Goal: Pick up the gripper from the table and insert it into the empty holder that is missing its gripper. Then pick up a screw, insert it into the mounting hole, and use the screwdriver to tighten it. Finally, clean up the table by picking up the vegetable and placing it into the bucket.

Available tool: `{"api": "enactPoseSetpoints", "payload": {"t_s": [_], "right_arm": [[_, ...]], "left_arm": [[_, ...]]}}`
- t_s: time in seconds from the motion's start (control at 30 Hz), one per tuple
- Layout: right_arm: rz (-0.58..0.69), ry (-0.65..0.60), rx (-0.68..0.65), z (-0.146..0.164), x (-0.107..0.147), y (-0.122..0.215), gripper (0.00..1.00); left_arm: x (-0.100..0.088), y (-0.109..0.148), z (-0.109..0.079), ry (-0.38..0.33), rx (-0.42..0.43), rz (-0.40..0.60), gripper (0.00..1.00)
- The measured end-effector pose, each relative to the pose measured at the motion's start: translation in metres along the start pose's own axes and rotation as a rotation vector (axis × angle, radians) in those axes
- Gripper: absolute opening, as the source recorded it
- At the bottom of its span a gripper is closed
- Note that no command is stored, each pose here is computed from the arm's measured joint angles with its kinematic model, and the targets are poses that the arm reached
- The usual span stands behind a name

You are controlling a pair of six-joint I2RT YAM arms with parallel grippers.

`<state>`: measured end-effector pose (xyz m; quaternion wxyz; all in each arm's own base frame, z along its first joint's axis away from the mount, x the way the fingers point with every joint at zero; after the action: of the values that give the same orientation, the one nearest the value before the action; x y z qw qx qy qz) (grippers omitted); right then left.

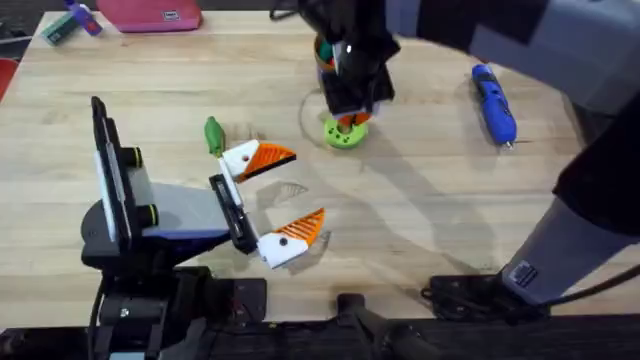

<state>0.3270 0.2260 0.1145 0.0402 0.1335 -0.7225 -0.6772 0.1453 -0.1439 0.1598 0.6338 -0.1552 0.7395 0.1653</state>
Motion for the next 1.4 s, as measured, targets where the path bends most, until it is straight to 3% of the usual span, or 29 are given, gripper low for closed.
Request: {"api": "enactPoseSetpoints", "payload": {"t_s": [0.4,0.6,0.77,1.03,1.3,1.4], "right_arm": [[-0.163,0.080,-0.054,-0.006,-0.009,0.123,0.006],[-0.183,0.154,-0.063,-0.013,0.002,0.163,0.006],[-0.250,0.248,-0.117,0.003,0.007,0.194,0.006],[-0.263,0.419,-0.173,0.041,0.028,0.205,0.006],[-0.241,0.488,-0.232,0.057,0.032,0.202,0.006],[-0.246,0.659,-0.238,0.087,0.042,0.197,0.006]], "left_arm": [[0.000,0.000,0.000,0.000,0.000,0.000,0.985],[0.000,0.000,0.000,0.000,0.000,0.000,0.985],[0.000,0.000,0.000,0.000,0.000,0.000,0.985],[0.000,0.000,0.000,-0.001,0.000,0.000,0.985],[0.000,0.000,0.000,0.000,0.000,0.000,0.985],[0.000,0.000,0.000,0.000,0.000,0.000,0.986]]}}
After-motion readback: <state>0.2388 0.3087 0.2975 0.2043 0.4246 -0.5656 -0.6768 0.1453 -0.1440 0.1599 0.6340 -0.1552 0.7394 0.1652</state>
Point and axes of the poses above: each hand's point on the last joint's axis, 136 mm out from that joint toward the fingers, its own y axis back along the fingers, its own z axis along the line the jaws close on, x = y × z, the point moved 1 cm from there along y, back along the fingers, and after that the axes turned 6 degrees about y, right-handed, at the moved point
